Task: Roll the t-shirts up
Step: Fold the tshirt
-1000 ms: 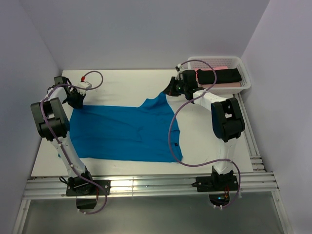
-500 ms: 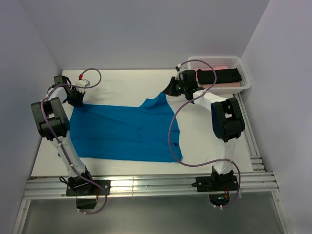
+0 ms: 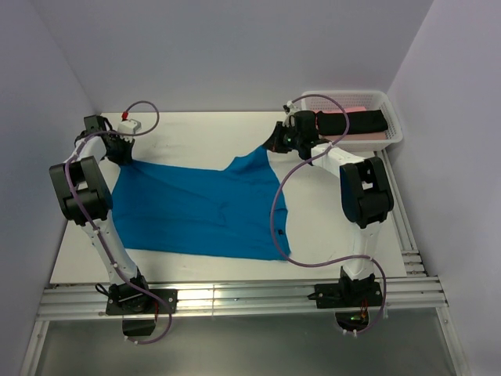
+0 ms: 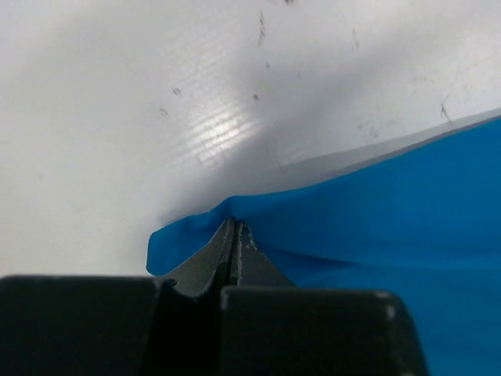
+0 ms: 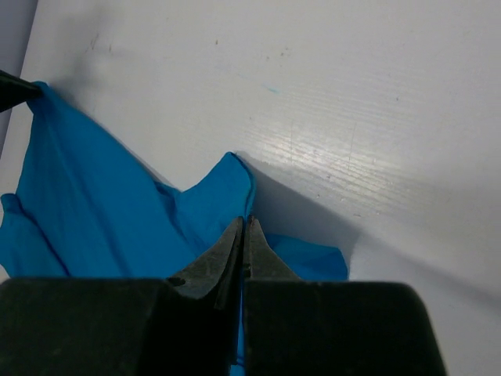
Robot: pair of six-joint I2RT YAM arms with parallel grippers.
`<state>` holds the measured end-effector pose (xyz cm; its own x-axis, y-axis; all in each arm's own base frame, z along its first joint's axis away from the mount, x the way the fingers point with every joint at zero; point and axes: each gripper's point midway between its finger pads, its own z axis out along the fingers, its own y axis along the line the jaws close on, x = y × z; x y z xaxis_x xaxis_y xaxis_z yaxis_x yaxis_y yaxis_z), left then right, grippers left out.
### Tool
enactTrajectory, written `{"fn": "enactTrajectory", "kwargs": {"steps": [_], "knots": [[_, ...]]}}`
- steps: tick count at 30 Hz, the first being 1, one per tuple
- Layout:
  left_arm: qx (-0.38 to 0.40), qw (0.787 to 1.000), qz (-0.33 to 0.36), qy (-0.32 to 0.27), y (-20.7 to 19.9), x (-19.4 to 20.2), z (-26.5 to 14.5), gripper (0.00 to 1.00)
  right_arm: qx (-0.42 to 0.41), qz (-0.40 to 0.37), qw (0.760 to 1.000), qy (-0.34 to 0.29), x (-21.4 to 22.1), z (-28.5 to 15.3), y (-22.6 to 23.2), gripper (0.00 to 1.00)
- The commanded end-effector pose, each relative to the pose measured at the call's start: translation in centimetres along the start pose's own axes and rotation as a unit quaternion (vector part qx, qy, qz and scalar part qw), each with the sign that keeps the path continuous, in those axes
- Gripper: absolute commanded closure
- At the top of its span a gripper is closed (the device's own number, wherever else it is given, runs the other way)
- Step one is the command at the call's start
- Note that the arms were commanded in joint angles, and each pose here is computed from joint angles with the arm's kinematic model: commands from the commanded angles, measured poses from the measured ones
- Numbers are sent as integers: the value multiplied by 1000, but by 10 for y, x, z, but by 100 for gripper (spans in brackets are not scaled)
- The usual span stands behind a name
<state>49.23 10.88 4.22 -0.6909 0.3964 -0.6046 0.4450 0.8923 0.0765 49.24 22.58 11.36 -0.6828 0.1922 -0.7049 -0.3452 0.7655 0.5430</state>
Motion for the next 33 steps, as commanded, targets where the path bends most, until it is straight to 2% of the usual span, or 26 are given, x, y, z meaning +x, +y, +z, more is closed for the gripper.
{"fn": "enactTrajectory", "kwargs": {"steps": [1, 3, 5, 8, 12, 19, 26, 33], "knots": [[-14, 999, -1, -45, 13, -33, -5, 100, -21, -21, 999, -43, -41, -9, 18, 100], [-23, 999, 0, -43, 15, -33, -4, 100, -23, -21, 999, -43, -41, -9, 19, 100], [-34, 999, 1, -36, 15, -30, -1, 95, -23, -20, 999, -43, -40, -9, 18, 100], [-49, 998, 4, -29, 16, -27, 2, 72, -23, -20, 999, -42, -40, -9, 18, 100], [-72, 997, -5, -36, 21, -31, -1, 63, -23, -19, 999, -41, -40, -9, 18, 100], [-108, 992, -51, -39, 43, -36, -13, 63, -24, -22, 999, -44, -43, -11, 20, 100], [-111, 990, -87, 2, 58, -3, -4, 62, -25, -22, 999, -41, -41, -11, 20, 100], [-82, 991, -102, 22, 49, 15, 1, 64, -25, -22, 999, -40, -40, -11, 19, 100]]}}
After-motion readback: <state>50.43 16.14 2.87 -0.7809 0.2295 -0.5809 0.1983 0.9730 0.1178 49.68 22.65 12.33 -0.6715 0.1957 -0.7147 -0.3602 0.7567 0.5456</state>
